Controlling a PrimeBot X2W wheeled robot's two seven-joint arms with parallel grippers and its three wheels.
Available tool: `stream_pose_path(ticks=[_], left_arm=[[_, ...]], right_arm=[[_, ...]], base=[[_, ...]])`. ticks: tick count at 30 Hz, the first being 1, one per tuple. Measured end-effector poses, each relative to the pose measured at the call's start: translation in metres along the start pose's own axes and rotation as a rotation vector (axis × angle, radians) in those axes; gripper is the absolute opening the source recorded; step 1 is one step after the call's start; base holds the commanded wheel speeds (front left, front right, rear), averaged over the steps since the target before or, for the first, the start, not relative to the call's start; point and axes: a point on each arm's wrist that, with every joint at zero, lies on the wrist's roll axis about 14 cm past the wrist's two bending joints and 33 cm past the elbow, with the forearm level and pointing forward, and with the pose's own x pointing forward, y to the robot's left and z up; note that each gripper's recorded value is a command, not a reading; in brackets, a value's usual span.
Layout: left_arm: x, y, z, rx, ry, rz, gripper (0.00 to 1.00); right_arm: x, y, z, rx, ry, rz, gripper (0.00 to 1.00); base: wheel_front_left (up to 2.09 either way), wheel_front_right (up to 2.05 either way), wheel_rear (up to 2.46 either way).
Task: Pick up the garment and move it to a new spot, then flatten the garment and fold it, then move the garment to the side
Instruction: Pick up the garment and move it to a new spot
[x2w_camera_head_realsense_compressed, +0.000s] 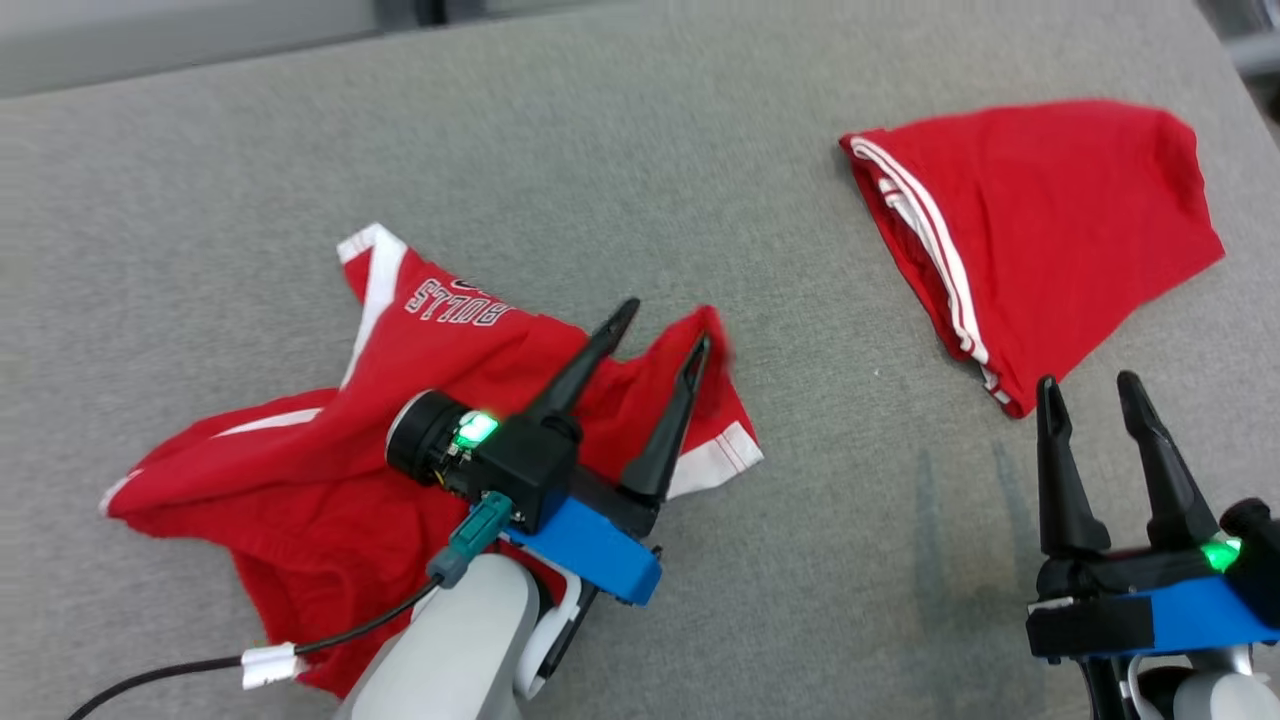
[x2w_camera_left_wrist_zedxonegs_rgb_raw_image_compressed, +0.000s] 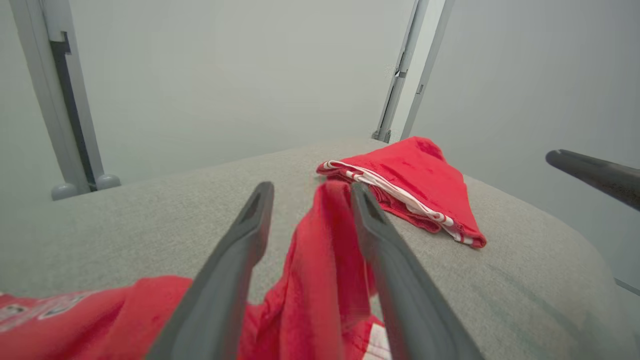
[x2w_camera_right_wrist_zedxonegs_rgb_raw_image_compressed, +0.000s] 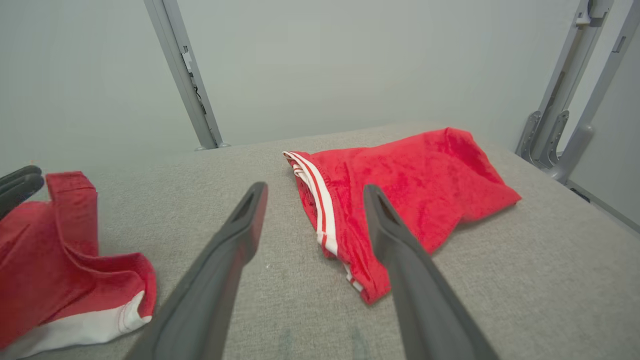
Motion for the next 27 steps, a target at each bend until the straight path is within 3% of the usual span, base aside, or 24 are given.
stream_pose_path(ticks=[6,12,20,27], left_arm=[[-0.027,0.013,0.052,0.090,-0.125,0.115,1.00],[-0.084,0.064,0.085,0.171,-0.177,0.359,1.00],[-0.185,0.122,0.091,0.215,-0.152,0.672,1.00],[-0.236,0.126,0.075,0.220,-0.096,0.771,1.00]], right_arm=[[0.002,0.020,0.023,0.014,-0.068,0.067,1.00],[-0.001,0.047,0.038,0.016,-0.096,0.148,1.00],[-0.005,0.073,0.042,0.016,-0.085,0.229,1.00],[-0.015,0.075,0.042,0.007,-0.072,0.238,1.00]], base=[[0.00,0.00,0.00],[0.00,0.00,0.00],[0.00,0.00,0.00],[0.00,0.00,0.00]])
